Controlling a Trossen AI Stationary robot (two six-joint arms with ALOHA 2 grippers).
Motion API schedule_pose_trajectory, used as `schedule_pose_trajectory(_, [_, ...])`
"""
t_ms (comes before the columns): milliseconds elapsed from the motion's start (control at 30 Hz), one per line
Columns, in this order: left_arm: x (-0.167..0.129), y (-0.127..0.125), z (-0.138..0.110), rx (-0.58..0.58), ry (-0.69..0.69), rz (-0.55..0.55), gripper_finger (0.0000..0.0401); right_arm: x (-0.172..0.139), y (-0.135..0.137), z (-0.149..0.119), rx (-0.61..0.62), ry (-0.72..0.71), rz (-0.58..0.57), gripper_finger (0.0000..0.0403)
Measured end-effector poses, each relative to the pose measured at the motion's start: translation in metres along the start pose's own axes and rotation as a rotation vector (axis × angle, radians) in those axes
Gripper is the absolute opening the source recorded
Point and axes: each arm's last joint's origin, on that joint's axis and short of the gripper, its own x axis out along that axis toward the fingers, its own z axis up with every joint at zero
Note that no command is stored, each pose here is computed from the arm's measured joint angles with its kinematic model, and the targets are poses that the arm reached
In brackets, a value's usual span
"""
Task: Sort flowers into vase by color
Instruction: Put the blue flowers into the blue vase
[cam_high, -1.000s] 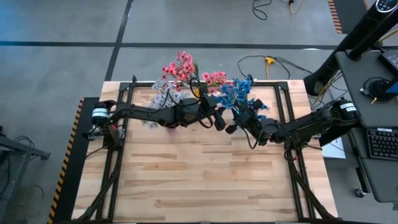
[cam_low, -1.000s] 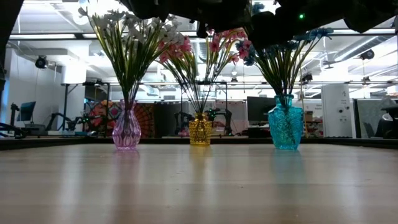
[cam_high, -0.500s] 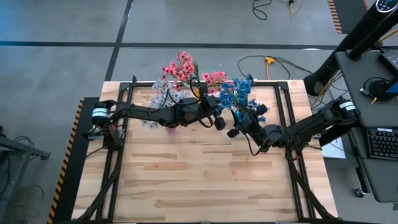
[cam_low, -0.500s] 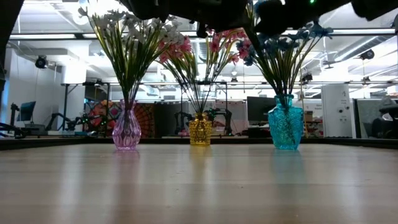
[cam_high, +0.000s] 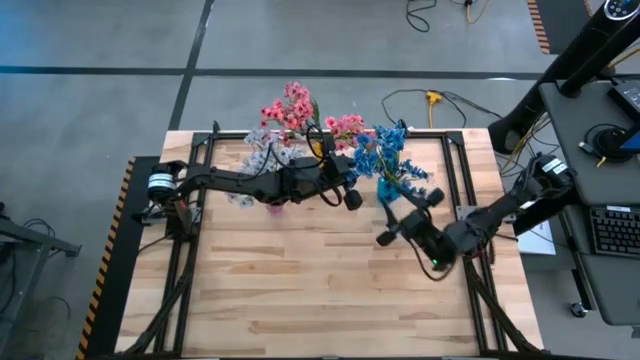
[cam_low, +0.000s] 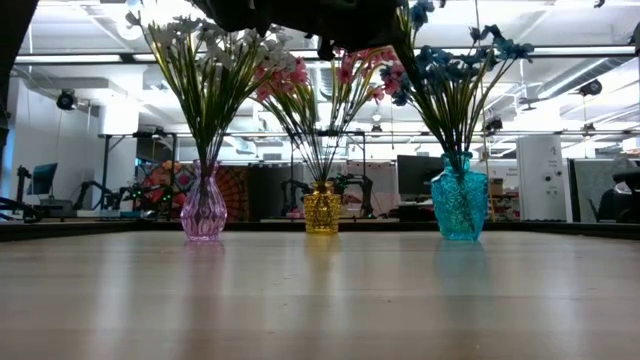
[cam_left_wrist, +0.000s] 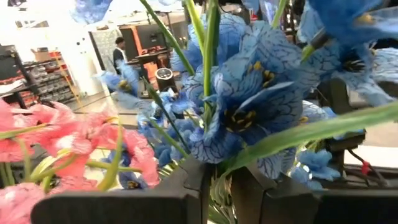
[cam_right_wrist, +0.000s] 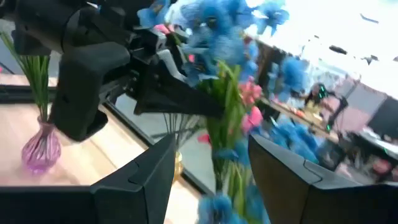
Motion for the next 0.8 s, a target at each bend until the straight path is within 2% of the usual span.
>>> schedule_pose_trajectory(67, [0.000,-0.001,-0.001,0.013,0.008,-0.016,0.0031,-0.017,0.000,0.003,0.013,0.022,0.003,0.0195])
schedule_pose_trajectory(200, [0.000,-0.003,-0.002,0.033,0.010,-0.063,0.0031,-0.052,0.001,0.005,0.096,-0.020,0.127,0.0196])
schedule_pose_trajectory(367, [0.000,-0.003,-0.002,0.051,0.009,-0.069,0.0031,-0.079,-0.001,0.006,0.219,-0.042,0.229,0.0190])
schedule_pose_trajectory(667, [-0.001,-0.007,-0.003,0.154,-0.001,-0.196,0.0031,-0.084,-0.003,0.007,0.335,-0.034,0.254,0.0181])
schedule_pose_trajectory(800, [-0.001,-0.007,-0.003,0.179,-0.005,-0.209,0.0031,-0.084,-0.005,0.008,0.379,-0.028,0.255,0.0176])
